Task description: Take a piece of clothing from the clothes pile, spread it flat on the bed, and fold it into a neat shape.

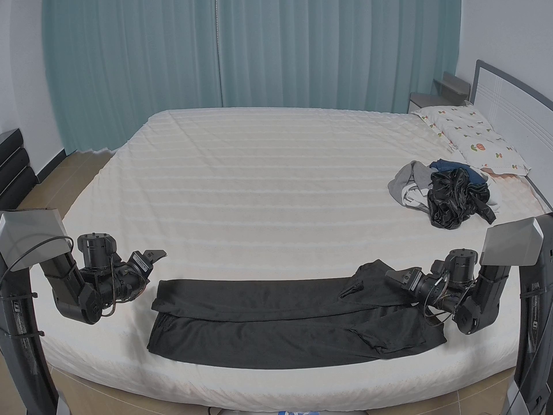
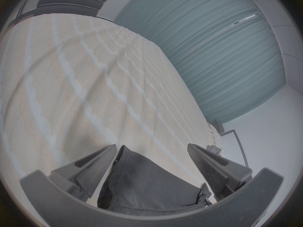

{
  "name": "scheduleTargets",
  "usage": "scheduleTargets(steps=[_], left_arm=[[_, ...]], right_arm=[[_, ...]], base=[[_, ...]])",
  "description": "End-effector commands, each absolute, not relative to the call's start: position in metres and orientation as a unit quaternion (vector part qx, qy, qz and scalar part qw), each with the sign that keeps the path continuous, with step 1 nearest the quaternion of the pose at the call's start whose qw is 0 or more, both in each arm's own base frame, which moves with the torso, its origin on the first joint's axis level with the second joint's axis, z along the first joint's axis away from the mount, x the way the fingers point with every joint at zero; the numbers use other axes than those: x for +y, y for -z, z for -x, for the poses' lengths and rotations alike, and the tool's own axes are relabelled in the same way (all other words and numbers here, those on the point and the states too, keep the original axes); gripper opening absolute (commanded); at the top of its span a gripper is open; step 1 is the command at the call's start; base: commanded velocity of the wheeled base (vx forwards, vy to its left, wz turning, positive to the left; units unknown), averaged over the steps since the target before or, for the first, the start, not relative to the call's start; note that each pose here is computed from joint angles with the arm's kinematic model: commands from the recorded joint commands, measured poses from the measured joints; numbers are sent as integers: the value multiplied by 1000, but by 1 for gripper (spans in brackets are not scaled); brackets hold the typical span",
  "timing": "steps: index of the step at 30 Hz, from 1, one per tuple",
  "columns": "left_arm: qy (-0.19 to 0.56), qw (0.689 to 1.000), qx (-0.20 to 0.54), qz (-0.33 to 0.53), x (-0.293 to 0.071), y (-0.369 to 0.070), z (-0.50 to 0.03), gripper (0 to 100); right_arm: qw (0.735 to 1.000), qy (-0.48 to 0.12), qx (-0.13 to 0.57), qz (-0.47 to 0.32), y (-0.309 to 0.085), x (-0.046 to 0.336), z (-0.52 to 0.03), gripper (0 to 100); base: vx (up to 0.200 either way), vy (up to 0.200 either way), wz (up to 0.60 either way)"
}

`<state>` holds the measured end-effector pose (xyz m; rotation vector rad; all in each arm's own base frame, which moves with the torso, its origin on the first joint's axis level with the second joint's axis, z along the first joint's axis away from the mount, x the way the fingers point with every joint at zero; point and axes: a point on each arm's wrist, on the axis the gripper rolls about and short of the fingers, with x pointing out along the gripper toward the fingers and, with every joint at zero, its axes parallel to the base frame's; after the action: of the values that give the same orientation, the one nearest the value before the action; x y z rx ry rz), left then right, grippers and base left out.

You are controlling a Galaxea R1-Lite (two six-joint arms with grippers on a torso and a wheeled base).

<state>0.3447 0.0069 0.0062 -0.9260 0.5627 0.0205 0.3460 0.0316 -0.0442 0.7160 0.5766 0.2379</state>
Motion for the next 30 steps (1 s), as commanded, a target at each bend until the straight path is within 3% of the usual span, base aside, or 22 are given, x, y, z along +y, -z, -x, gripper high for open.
scheduleTargets(steps=[1,19,20,30], left_arm=[[-11,856,269,441,7,-5,-345,100],[-8,855,275,439,3,-3,-343,100],[-8,855,275,439,3,-3,-343,100],[-7,855,275,439,2,-3,-343,100]], right_arm=[[890,-104,284,-340,49,25,-342,0],[896,-98,284,-328,40,15,-329,0],[895,-102,283,-328,40,17,-330,100],[895,-112,279,-328,49,25,-343,100]], base=[[0,0,0],[0,0,0],[0,0,0],[0,0,0]])
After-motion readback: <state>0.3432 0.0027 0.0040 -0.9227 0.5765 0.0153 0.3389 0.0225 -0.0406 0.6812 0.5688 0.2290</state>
